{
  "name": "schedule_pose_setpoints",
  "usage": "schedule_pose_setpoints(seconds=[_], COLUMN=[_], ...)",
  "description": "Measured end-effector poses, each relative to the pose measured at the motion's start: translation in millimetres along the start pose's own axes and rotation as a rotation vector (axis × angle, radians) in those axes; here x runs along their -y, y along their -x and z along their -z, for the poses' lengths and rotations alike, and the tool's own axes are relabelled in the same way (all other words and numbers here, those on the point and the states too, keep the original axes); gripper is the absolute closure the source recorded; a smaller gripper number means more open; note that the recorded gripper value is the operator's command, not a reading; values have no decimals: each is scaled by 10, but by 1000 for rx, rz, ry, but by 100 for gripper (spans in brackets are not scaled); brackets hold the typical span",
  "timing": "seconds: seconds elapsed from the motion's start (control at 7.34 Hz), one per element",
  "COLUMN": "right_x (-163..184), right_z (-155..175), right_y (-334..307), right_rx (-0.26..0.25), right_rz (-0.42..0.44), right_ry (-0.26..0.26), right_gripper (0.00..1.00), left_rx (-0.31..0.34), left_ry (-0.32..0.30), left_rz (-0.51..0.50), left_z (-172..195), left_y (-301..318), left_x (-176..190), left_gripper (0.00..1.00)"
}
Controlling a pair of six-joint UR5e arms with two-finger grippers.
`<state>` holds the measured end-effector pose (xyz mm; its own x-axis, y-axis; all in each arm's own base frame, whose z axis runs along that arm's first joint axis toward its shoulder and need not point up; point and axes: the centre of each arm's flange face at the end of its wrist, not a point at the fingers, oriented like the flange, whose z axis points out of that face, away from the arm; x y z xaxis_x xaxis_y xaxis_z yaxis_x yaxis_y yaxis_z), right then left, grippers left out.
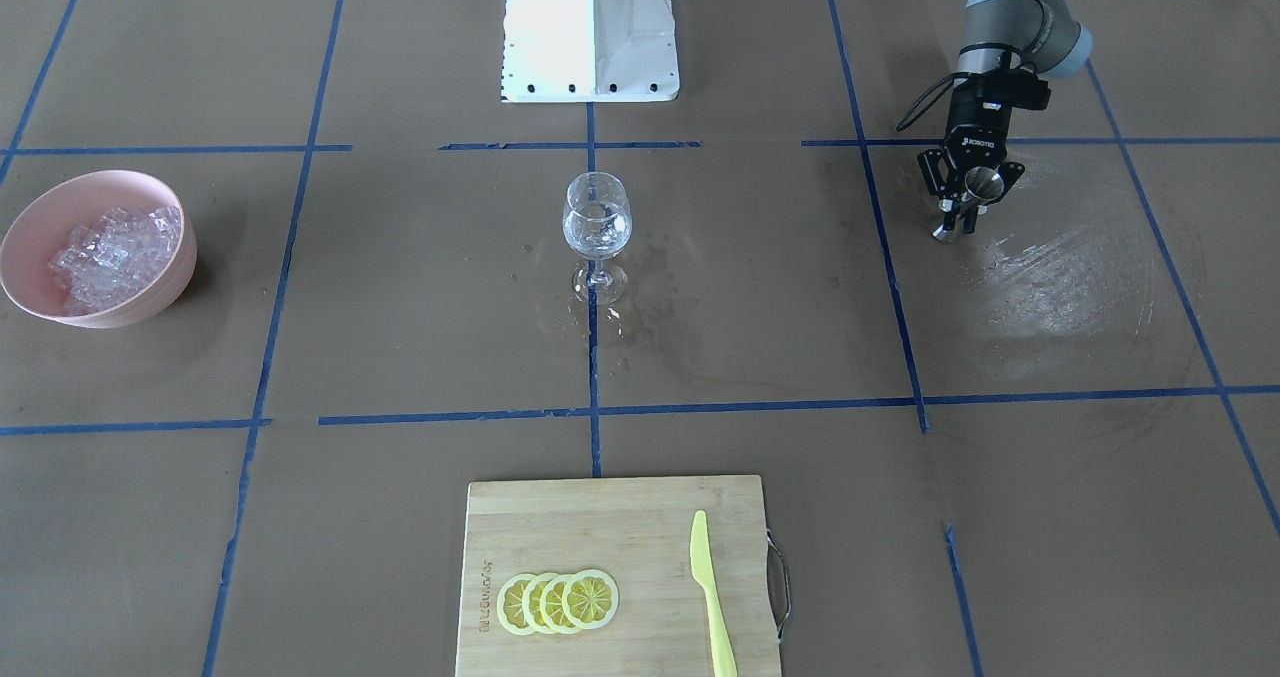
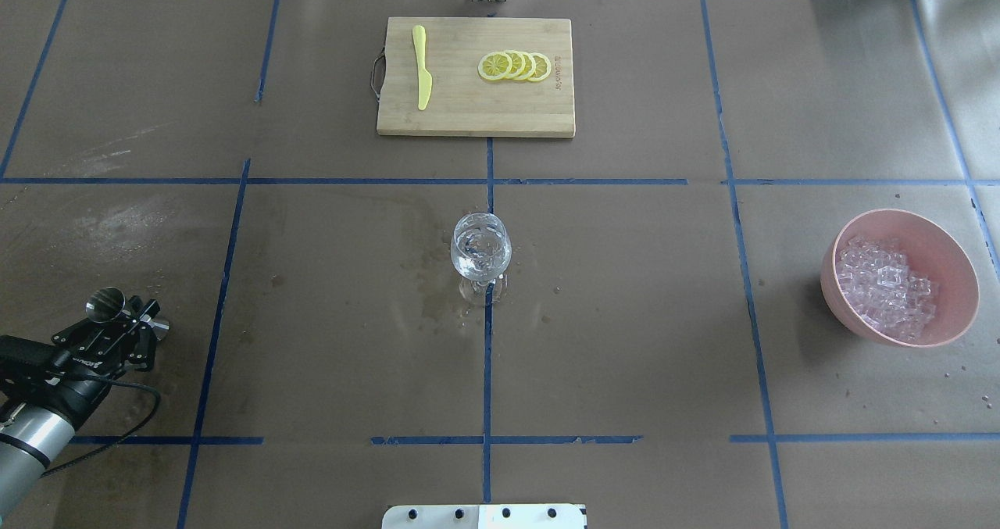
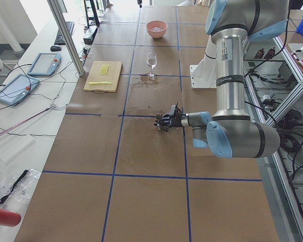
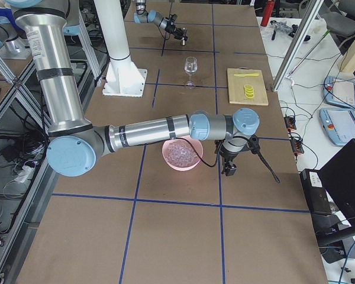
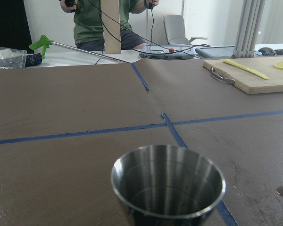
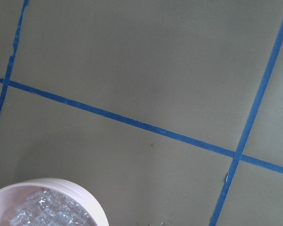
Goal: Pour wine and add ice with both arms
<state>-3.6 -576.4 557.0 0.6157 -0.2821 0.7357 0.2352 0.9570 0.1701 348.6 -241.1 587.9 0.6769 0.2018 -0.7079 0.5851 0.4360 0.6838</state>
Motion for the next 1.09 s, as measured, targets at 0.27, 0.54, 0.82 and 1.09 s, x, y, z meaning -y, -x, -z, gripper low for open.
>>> schedule_pose_setpoints(seconds=[0.27,0.54,0.82,1.09], right_x=[0,0,1,1], right_z=[-1,-1,3,7], right_y=[-1,-1,4,9], right_rx=[0,0,0,0], right_rz=[0,0,1,2], right_ry=[0,0,-1,-2], right_gripper=[0,0,0,0], left_rx=[-4,-7,-26,-55], left_ry=[0,2,41,96], left_rz=[4,3,-15,-48], left_z=[5,10,56,163], left_y=[-7,-8,17,67], left_x=[6,13,44,134], left_gripper=[24,12,12,10])
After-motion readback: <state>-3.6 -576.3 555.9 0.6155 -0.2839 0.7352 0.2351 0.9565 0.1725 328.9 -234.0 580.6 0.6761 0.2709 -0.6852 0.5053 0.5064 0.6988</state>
